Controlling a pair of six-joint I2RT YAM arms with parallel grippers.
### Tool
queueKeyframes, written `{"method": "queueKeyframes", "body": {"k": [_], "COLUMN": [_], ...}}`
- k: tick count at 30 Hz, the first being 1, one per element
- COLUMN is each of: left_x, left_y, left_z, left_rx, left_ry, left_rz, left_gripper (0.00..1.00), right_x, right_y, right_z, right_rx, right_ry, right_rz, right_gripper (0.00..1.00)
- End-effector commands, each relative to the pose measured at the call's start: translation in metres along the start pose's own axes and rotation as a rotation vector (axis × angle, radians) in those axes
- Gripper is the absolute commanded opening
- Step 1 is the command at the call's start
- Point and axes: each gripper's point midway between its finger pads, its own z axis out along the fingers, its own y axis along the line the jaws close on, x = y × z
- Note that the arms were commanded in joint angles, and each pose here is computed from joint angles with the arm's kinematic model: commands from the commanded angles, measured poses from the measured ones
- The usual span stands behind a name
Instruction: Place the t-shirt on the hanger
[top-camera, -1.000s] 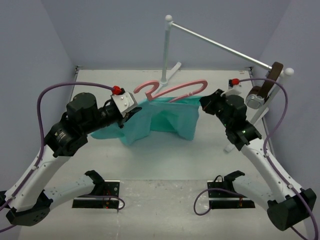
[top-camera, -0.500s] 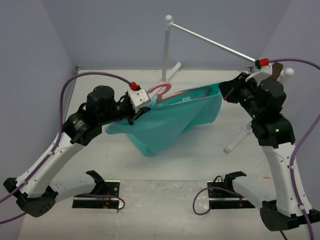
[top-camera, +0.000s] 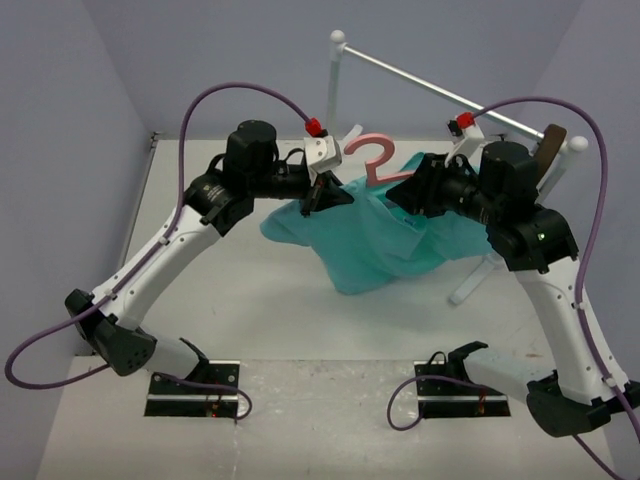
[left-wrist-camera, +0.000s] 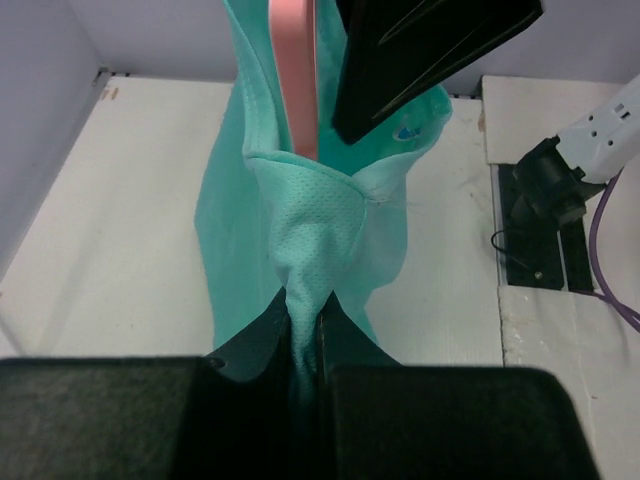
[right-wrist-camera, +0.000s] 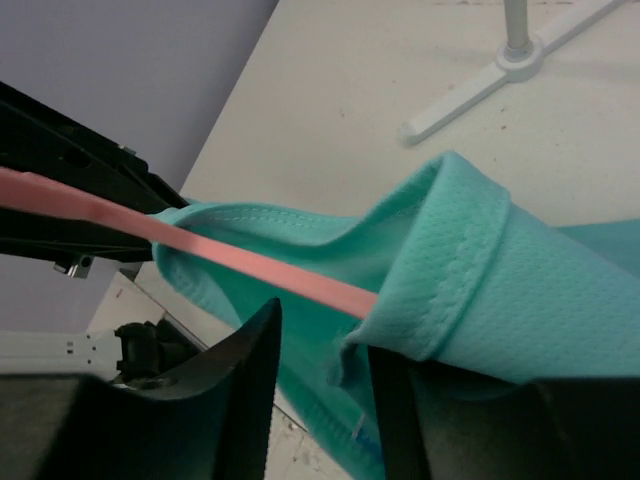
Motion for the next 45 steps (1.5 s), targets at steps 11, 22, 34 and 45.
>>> {"method": "queueKeyframes", "body": {"k": [11, 22, 34, 45], "left_x": [0.02, 0.049, 0.056, 0.064], "left_y": [-0.019, -0.01, -0.027, -0.04], "left_z": [0.003, 0.016, 0.024, 0.017], "left_rx": [0.42, 0.333, 0.492, 0.525], "left_ry": [-0.06, 0.034, 0.02, 0.05], "left_rz": [-0.023, -0.074, -0.129, -0.13], "left_gripper": [0.0, 0.0, 0.0, 0.0], "right_x": [-0.035, -0.022, 0.009, -0.016], "right_y": [0.02, -0.034, 0.032, 0.051], "right_z": [-0.082, -0.024, -0.021, 0.004], "right_rx": [0.015, 0.209, -0.284, -0.399], "right_ry": [-0.172, -0.004, -0.088, -0.124], "right_rz": [-0.297, -0.226, -0.432, -0.418], "right_gripper": [0.71, 0.61, 0.65, 0.24]}}
